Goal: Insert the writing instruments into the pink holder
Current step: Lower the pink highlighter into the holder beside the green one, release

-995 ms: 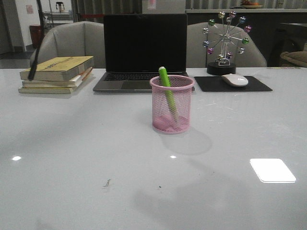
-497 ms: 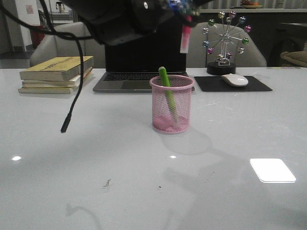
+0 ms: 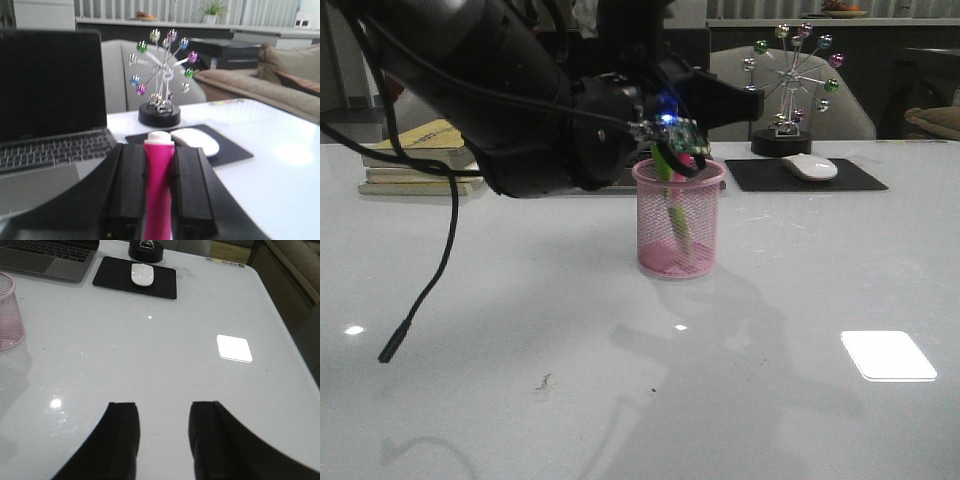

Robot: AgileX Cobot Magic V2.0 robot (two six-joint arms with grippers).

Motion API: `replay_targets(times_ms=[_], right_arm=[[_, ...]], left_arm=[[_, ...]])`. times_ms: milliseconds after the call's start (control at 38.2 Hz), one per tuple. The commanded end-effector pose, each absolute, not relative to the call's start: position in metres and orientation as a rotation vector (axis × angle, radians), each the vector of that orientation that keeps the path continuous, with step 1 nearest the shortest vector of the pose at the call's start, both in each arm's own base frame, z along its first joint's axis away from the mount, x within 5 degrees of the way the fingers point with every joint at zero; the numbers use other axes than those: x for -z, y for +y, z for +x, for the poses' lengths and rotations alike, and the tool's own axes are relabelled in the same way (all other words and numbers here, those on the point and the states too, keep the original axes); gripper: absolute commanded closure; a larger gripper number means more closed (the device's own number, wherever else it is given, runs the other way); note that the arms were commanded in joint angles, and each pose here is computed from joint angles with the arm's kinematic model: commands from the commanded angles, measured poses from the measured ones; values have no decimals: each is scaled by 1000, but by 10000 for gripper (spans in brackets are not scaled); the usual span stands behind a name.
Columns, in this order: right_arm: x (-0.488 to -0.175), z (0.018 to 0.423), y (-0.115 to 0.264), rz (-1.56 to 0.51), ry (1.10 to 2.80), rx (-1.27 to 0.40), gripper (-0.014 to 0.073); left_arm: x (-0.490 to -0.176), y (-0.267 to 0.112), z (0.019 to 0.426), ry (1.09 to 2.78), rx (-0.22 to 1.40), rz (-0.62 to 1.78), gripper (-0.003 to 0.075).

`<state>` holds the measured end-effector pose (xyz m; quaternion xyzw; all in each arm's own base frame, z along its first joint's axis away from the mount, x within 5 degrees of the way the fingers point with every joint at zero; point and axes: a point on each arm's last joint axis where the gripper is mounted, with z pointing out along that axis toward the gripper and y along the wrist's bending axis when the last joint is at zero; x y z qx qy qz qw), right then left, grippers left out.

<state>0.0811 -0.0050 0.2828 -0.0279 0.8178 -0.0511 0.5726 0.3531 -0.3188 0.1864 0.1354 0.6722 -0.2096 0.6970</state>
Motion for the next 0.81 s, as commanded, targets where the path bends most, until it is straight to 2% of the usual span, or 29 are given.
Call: replay_targets(times_ms=[0, 262, 523, 654, 785], right_arm=[[-298, 83, -5, -84, 1820, 139, 223], [-298, 83, -5, -84, 1819, 139, 223], [-298, 83, -5, -85, 1818, 139, 223], [-298, 83, -5, -85, 1818, 139, 223], [-298, 83, -5, -85, 1818, 139, 223]], left_arm=[[-222, -318, 351, 1349, 497, 223, 619], [-228, -312, 351, 1381, 502, 123, 602], [-226, -318, 347, 1453, 526, 165, 366], [-238, -317, 345, 1451, 525, 187, 369], [-272, -308, 340, 1419, 442, 285, 369]])
